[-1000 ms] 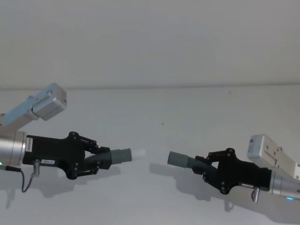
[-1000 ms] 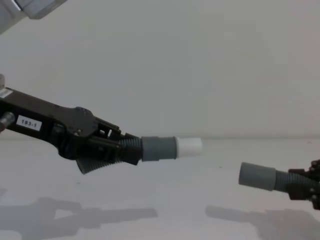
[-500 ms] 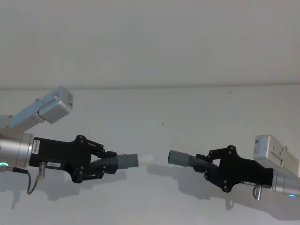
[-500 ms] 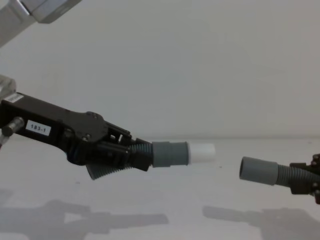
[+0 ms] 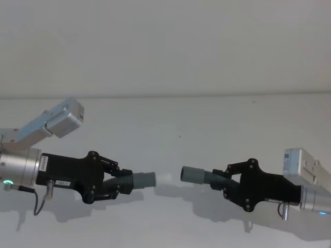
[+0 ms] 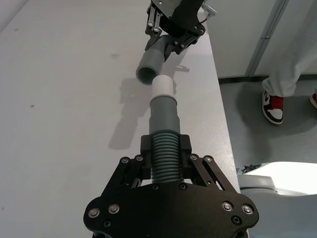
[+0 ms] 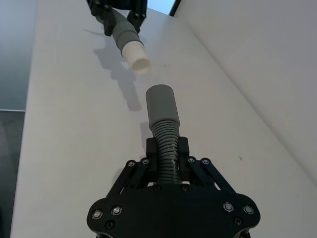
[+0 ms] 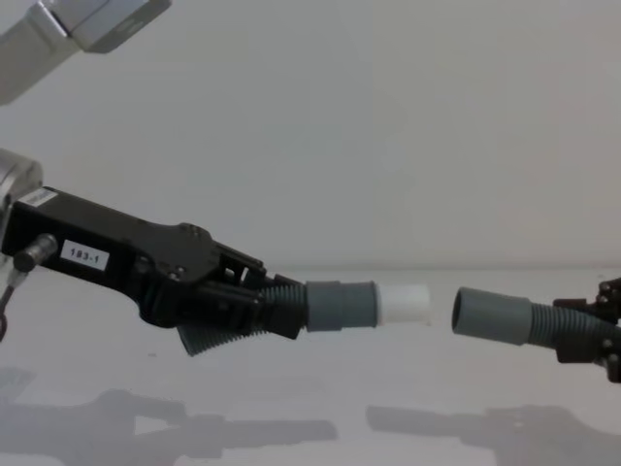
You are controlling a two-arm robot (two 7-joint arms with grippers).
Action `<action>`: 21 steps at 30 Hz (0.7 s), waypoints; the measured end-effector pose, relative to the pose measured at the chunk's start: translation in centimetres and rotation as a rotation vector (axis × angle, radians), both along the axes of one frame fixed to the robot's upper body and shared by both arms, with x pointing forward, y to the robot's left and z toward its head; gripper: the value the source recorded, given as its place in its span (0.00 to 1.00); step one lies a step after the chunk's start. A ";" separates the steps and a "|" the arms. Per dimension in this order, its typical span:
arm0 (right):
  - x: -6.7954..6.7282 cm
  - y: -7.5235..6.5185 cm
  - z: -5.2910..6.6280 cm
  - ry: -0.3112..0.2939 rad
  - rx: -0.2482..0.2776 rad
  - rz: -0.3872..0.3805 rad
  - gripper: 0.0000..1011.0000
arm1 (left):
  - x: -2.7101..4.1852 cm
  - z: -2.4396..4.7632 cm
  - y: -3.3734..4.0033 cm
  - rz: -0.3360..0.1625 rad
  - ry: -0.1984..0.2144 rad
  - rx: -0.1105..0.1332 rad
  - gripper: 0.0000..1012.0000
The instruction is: Use both hands to pick up one end of the pipe from the table, align the ends, and insert them.
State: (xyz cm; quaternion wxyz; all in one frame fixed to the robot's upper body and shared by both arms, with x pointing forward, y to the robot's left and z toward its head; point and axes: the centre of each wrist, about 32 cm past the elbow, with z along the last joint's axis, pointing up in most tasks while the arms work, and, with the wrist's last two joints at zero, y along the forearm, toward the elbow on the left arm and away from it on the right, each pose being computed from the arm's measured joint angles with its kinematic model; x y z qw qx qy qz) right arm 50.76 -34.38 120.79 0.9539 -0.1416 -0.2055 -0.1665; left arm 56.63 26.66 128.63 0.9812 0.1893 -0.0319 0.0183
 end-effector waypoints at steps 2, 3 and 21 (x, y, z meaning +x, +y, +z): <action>0.0 -0.1 0.1 -0.002 -0.002 0.011 0.21 | 0.02 -0.03 -0.03 -0.002 0.001 -0.001 0.29; 0.0 -0.1 0.2 -0.003 -0.004 0.019 0.21 | 0.03 -0.05 -0.04 -0.003 0.001 -0.001 0.29; 0.1 -0.4 0.8 -0.011 -0.024 0.075 0.21 | 0.11 -0.16 -0.14 -0.009 0.004 -0.003 0.29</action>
